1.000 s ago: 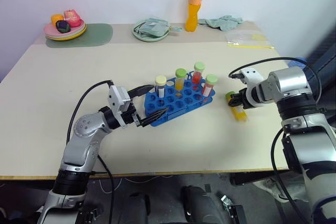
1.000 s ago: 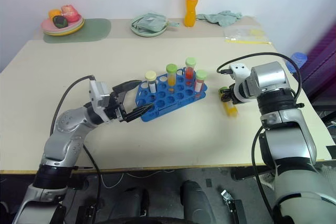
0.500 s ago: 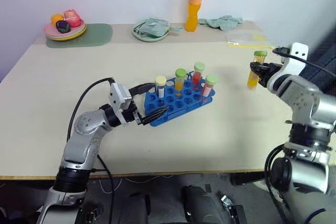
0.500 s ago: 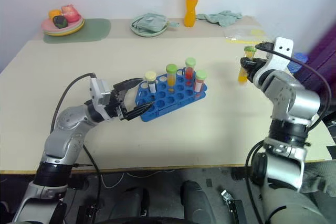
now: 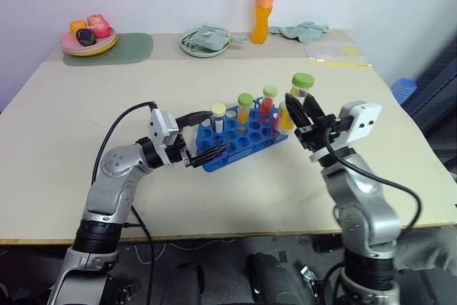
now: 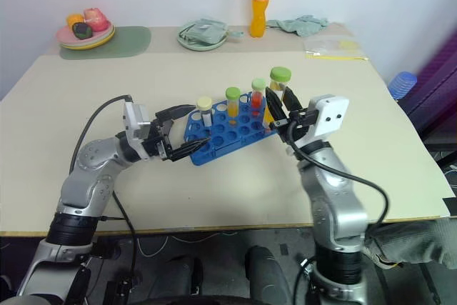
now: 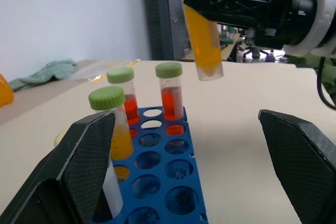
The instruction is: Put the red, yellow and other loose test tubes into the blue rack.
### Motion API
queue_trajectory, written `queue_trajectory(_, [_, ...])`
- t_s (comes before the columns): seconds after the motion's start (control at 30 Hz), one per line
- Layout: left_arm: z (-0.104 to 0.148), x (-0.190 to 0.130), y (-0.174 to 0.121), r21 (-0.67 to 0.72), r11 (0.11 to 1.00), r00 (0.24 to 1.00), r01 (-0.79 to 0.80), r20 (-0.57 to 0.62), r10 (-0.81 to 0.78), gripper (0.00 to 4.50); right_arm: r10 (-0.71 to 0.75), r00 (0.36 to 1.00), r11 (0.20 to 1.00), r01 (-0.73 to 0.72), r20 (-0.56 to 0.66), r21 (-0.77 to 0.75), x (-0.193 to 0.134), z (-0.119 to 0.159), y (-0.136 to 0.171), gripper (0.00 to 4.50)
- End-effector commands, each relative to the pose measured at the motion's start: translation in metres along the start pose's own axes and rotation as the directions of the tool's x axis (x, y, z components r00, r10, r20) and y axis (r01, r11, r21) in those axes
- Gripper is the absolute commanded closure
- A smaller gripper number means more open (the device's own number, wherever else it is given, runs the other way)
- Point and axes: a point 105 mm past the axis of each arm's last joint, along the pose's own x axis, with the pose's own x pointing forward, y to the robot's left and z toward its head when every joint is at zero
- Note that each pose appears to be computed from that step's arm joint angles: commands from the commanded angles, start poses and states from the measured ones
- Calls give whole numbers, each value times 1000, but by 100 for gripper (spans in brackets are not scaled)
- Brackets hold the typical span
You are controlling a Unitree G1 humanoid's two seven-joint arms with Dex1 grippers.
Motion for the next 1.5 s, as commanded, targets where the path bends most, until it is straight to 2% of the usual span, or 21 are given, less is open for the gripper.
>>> queue_trajectory(0.03, [10,-8,5,18,1000,1000,-7,15,7,0,68,995,996,-63,74,-65,9,-3,17,370])
queue_trajectory(0.13, [7,-14,4,18,1000,1000,-6,-10,6,0,104,988,992,-95,114,-84,18,-10,25,370])
queue_trajectory(0.3, [10,-17,2,17,1000,1000,-14,-24,15,0,129,988,989,-122,83,-89,23,-41,30,370])
queue_trajectory(0.57, [16,-19,1,19,1000,999,-24,-39,25,0,156,986,983,-149,62,-105,23,-65,34,370])
queue_trajectory(1.07, [20,-13,0,13,1000,999,-6,-45,7,0,152,988,983,-147,38,-112,16,-80,36,370])
queue_trajectory(1.5, [34,-6,-3,9,1000,999,1,-47,-1,0,145,989,983,-141,23,-114,19,-92,39,370])
